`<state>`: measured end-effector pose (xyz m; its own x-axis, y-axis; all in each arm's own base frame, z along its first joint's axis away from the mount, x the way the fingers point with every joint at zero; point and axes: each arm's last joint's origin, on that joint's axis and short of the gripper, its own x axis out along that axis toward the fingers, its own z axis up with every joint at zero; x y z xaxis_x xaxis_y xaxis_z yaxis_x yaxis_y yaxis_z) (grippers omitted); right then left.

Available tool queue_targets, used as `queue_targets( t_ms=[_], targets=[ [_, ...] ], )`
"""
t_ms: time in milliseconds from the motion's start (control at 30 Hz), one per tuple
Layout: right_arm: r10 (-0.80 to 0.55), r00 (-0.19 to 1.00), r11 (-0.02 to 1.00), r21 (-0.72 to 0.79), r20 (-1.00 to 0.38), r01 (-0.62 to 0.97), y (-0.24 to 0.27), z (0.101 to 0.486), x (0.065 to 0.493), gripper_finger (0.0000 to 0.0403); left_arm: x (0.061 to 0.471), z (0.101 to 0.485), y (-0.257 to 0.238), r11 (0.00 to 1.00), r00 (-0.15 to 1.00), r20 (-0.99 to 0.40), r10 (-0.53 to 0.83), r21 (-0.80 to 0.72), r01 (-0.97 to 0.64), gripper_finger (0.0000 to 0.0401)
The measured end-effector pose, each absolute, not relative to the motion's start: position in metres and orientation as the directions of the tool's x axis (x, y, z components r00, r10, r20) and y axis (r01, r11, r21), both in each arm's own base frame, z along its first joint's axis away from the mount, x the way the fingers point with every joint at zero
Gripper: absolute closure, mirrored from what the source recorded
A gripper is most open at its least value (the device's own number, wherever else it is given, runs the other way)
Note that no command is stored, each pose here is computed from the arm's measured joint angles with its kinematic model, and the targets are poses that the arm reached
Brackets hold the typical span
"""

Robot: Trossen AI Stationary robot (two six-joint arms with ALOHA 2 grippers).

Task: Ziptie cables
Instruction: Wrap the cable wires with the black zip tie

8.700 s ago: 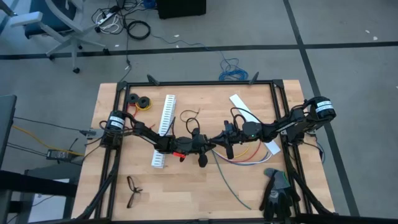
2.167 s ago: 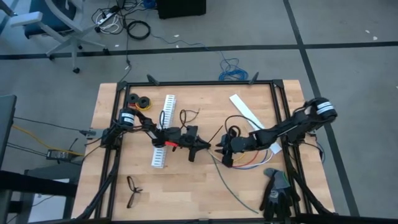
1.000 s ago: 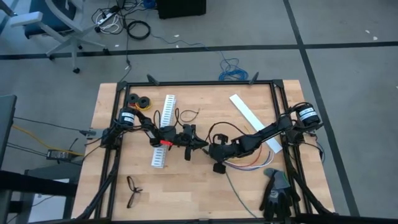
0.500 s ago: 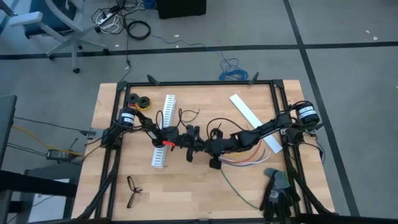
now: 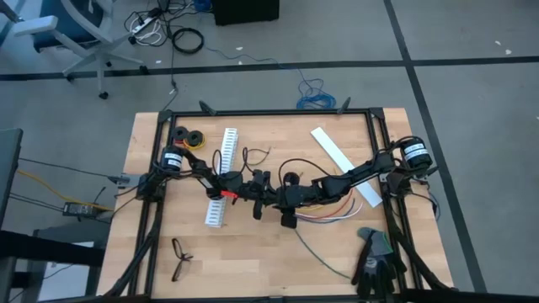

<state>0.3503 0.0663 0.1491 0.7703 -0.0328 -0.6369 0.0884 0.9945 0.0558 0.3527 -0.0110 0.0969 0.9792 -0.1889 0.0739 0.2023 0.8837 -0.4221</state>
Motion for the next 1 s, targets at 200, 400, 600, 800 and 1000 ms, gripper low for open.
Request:
queue_targets(
  t_ms=[200, 400, 600, 800, 1000],
  targets=[
    [-0.011, 0.728, 0.993, 0.079, -0.686, 0.09, 0.066, 0.156, 0.341, 0.0218, 0.353, 0.092, -0.011, 0.884, 0.982, 0.024, -0.188, -0.431, 0.18, 0.038],
    [-0.022, 0.699, 0.991, 0.077, -0.715, 0.11, 0.064, 0.172, 0.329, 0.0225, 0.353, 0.092, -0.012, 0.897, 0.984, 0.026, -0.174, -0.408, 0.17, 0.038],
    [-0.108, 0.744, 0.988, 0.011, -0.659, 0.153, 0.067, 0.18, 0.321, 0.0237, 0.353, 0.09, -0.012, 0.899, 0.985, 0.009, -0.174, -0.407, 0.163, 0.038],
    [-0.208, 0.725, 0.966, -0.02, -0.657, 0.259, 0.072, 0.165, 0.284, 0.0249, 0.353, 0.09, -0.012, 0.898, 0.984, 0.007, -0.176, -0.407, 0.164, 0.038],
    [-0.251, 0.886, 0.942, 0.111, -0.389, 0.316, 0.073, 0.152, 0.244, 0.0259, 0.353, 0.09, -0.012, 0.899, 0.984, 0.004, -0.177, -0.407, 0.163, 0.038]
  ],
)
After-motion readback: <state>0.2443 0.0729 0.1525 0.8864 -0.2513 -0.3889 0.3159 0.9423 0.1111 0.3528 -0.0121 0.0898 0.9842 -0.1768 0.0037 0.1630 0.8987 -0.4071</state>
